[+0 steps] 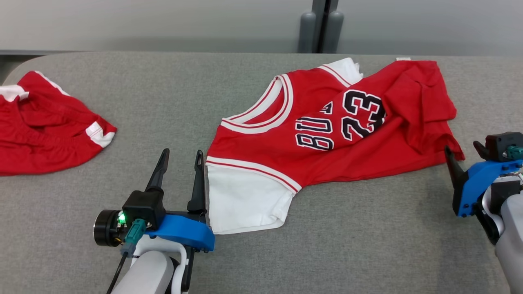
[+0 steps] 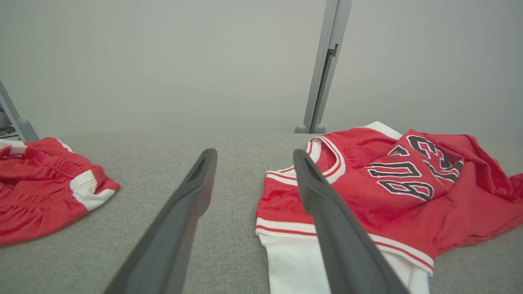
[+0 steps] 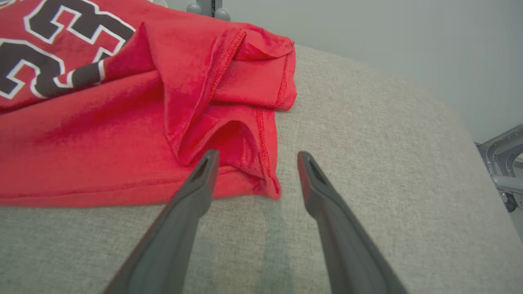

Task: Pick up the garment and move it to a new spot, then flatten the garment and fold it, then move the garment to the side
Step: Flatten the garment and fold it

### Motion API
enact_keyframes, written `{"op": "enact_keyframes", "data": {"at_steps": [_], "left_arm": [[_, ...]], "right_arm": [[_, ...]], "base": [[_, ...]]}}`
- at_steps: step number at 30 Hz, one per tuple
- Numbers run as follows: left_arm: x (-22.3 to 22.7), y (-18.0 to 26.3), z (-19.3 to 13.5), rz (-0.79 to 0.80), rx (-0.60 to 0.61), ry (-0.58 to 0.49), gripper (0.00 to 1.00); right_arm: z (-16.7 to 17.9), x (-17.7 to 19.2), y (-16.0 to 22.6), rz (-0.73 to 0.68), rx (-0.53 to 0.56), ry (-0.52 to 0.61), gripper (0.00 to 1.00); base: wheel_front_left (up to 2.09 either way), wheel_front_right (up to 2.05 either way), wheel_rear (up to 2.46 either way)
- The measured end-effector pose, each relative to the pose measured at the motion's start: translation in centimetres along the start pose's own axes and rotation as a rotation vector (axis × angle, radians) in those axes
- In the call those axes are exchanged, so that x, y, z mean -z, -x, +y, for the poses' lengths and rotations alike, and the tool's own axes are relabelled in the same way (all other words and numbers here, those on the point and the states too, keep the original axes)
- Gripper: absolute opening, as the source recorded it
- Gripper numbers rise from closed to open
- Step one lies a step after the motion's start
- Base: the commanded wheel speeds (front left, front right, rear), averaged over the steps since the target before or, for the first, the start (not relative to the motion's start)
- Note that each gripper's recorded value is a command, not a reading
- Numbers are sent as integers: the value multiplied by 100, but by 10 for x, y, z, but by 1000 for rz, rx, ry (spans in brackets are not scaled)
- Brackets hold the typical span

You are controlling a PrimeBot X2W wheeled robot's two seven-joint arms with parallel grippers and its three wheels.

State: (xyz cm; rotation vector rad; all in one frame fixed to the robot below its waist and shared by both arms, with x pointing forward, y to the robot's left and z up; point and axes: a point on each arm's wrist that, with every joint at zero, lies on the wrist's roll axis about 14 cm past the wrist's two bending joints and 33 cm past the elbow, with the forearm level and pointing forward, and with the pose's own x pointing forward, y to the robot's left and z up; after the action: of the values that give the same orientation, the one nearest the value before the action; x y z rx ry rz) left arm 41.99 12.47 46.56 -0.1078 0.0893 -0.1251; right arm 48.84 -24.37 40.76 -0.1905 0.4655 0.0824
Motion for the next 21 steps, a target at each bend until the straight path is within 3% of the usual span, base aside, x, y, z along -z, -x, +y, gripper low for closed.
{"op": "enact_keyframes", "data": {"at_steps": [7,8,9,12,13,21], "left_arm": [[9,2,13,24,-40,-2,100],[9,2,14,26,-43,-2,100],[10,2,15,28,-45,-2,100],[11,1,15,29,-45,-2,100],[11,1,14,29,-44,-2,100],[9,-4,2,22,-7,-3,100]], "right_arm": [[5,11,-18,55,-7,14,100],[8,10,-20,54,-12,12,93],[12,11,-21,57,-20,9,57],[17,11,-22,62,-27,3,10],[16,11,-22,63,-26,3,0],[24,2,-12,8,-41,-49,0]], "base": [[0,0,0],[0,0,0],[0,0,0],[0,0,0],[0,0,0],[0,0,0]]}}
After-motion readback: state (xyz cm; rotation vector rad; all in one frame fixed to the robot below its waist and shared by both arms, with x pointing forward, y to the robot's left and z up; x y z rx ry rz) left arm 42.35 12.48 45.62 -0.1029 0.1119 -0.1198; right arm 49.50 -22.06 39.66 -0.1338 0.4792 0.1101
